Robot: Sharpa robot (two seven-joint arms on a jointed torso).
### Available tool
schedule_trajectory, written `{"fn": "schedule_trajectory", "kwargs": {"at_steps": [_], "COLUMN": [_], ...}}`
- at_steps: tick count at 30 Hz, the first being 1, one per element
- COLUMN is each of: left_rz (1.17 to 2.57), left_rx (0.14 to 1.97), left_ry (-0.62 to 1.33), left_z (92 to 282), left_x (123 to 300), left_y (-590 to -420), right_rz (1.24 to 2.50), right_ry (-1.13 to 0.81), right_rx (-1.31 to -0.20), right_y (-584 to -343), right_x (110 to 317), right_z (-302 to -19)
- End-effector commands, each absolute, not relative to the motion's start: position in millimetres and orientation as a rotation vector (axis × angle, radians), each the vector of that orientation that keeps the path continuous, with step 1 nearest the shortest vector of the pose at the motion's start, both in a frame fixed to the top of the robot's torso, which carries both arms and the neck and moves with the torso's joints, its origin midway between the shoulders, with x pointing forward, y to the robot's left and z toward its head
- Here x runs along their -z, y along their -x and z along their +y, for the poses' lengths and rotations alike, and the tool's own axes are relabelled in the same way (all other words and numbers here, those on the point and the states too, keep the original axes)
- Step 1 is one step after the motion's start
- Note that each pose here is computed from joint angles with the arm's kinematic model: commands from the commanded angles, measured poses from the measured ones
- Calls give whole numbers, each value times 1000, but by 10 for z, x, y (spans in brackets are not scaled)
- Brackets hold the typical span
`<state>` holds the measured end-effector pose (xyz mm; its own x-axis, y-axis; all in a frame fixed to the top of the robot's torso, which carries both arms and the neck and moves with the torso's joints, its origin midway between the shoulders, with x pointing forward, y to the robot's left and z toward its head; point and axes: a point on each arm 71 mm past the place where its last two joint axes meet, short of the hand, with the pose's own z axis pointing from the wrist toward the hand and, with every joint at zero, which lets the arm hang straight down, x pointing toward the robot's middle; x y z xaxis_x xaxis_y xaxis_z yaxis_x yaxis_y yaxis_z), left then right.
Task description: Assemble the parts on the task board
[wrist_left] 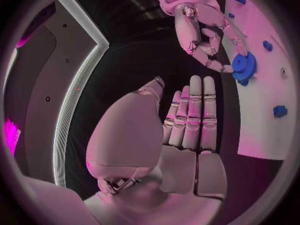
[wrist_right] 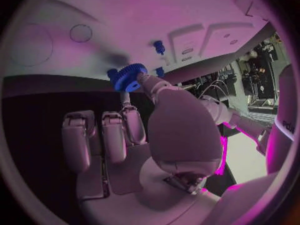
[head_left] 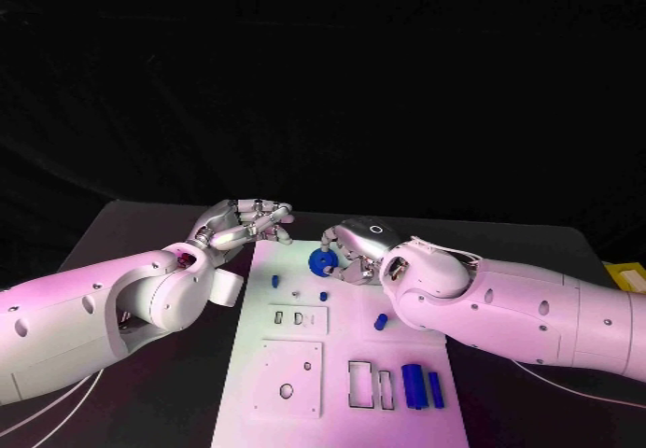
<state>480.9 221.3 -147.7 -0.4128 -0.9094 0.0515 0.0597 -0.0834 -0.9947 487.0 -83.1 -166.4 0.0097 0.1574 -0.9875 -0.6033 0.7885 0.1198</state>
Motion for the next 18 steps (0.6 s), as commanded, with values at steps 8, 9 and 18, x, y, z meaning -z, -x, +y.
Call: {"fn": "schedule_trajectory", "kwargs": {"at_steps": [8,9,18], "left_rz": [1426,1426,1425], "left_rx": [1631,1631,1629], "left_ry": [956,956,956], "left_z": [2172,2171,2174], "left_x": [1460,1460,1459], "left_y": [-4801,-4801,-4801], "right_rz": [1441,1443,1463], "right_ry": [412,414,422], "right_rx": [-591,-591,-598], "right_y": [-4907,-4910,-4906], "right_x": [1714,1721,1781], "right_z": [-727,-717,-669]}}
